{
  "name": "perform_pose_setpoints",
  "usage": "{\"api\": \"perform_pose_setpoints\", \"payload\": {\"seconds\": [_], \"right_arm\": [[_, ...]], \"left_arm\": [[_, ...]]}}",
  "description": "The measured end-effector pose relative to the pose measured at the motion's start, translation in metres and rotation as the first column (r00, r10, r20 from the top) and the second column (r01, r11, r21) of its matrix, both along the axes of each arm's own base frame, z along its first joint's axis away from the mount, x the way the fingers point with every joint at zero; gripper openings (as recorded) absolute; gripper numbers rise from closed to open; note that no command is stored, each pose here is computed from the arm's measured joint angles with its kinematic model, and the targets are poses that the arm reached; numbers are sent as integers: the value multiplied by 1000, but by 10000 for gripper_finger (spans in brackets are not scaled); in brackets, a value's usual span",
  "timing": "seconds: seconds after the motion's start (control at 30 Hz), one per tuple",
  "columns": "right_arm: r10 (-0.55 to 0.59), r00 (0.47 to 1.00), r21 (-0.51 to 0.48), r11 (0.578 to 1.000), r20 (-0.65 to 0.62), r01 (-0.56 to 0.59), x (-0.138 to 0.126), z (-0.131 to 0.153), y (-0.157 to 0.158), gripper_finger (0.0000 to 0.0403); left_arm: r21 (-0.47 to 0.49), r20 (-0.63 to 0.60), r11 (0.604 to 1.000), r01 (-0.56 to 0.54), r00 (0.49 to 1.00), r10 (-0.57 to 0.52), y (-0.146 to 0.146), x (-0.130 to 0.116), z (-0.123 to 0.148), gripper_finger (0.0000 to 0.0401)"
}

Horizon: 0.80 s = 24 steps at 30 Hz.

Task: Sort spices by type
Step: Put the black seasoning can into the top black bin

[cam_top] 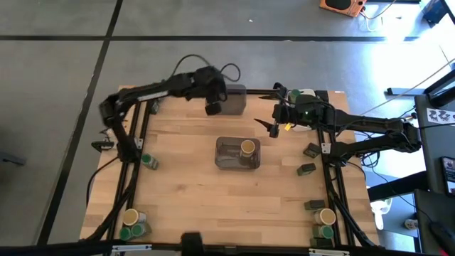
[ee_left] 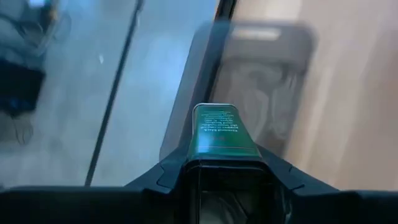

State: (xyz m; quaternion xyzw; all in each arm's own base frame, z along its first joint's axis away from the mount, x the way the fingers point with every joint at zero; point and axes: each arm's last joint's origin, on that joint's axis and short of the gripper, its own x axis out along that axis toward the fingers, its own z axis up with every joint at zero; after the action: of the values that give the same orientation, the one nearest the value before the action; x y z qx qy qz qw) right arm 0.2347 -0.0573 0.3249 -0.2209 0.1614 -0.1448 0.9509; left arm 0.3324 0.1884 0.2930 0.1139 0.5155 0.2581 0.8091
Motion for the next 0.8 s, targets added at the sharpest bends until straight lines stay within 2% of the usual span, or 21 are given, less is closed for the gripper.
{"api": "perform_pose_setpoints", "payload": {"seconds": [0.17,0.3,0.47,0.6,0.8], "right_arm": [[-31,999,-31,999,-10,31,0,0,-1,390],[-29,999,-62,998,-21,27,0,0,-1,390],[-25,999,-76,997,-26,23,0,0,-1,390],[-21,999,-93,995,-30,18,0,1,-1,390],[-15,1000,-94,996,-22,13,0,1,-1,390]], "left_arm": [[-32,-136,999,7,991,-11,34,16,-18,127],[-47,-203,997,63,977,-71,51,23,-38,129],[-130,-210,986,107,969,-133,61,24,-58,123],[-153,-195,983,102,972,-131,69,25,-67,129],[-196,-244,975,107,957,-154,77,27,-95,134]]}}
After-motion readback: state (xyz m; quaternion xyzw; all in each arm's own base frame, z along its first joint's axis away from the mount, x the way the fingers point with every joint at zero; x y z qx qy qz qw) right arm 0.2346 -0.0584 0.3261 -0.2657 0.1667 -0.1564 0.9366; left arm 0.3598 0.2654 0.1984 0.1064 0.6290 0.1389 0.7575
